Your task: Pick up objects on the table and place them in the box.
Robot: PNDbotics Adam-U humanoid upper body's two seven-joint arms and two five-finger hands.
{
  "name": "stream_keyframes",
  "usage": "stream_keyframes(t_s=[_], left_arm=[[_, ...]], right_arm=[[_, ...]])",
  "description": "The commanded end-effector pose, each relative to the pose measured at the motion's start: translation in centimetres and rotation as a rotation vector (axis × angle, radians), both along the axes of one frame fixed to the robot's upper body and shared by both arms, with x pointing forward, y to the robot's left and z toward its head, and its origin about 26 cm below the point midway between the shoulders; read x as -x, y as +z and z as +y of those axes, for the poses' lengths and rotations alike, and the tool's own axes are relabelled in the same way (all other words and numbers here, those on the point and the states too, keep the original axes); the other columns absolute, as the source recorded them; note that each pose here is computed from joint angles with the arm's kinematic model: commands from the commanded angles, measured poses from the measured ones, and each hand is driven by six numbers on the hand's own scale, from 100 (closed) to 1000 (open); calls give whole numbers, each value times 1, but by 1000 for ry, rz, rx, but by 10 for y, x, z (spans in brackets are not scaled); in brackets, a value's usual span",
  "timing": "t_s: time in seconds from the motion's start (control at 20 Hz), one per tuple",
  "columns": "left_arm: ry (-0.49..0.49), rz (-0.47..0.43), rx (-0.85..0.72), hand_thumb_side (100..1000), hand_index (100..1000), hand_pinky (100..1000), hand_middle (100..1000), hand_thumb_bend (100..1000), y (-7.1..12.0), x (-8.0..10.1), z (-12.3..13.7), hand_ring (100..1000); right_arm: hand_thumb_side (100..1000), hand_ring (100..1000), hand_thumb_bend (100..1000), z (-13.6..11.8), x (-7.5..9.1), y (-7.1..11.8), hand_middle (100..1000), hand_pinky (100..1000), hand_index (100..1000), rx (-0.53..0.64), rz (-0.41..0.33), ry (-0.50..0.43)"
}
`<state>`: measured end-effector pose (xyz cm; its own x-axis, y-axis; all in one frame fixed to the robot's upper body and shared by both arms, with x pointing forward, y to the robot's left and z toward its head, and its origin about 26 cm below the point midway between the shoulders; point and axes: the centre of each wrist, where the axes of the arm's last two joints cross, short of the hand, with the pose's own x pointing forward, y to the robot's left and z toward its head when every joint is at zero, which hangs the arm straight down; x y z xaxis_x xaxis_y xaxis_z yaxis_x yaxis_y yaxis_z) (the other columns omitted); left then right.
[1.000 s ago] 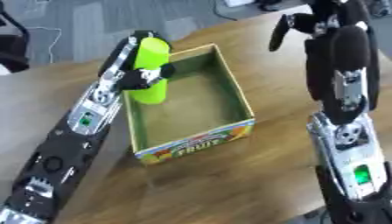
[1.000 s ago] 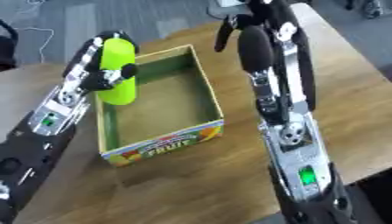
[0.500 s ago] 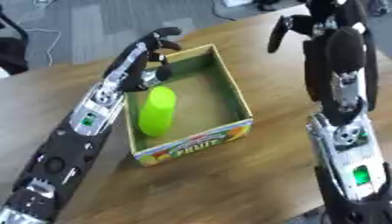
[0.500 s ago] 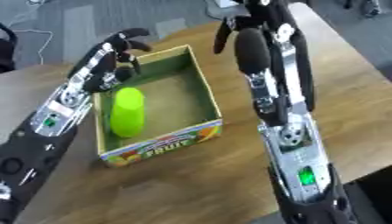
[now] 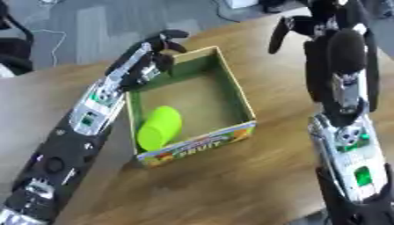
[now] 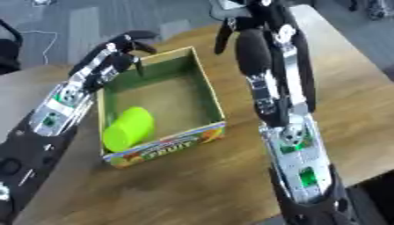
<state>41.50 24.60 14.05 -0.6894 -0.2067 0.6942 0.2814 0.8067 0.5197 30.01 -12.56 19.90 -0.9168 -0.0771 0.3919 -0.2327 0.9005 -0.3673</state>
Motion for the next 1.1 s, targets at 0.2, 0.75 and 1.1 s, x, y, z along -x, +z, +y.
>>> stream_keyframes(t_s=[0.2,0.75,1.1], left_arm=[[15,-88,65,846,866,372,812,479,43,22,32,698],[139,-42,129,867,797,359,789,480,26,59,65,678],[253,2,173,880,788,302,752,486,5,81,90,616]], right_arm=[[850,752,429,-4,0,-2,677,310,851,5,5,-16],[795,759,444,-8,-5,-11,681,297,867,25,40,-45],[766,766,446,-11,-8,-14,686,291,885,29,48,-64]])
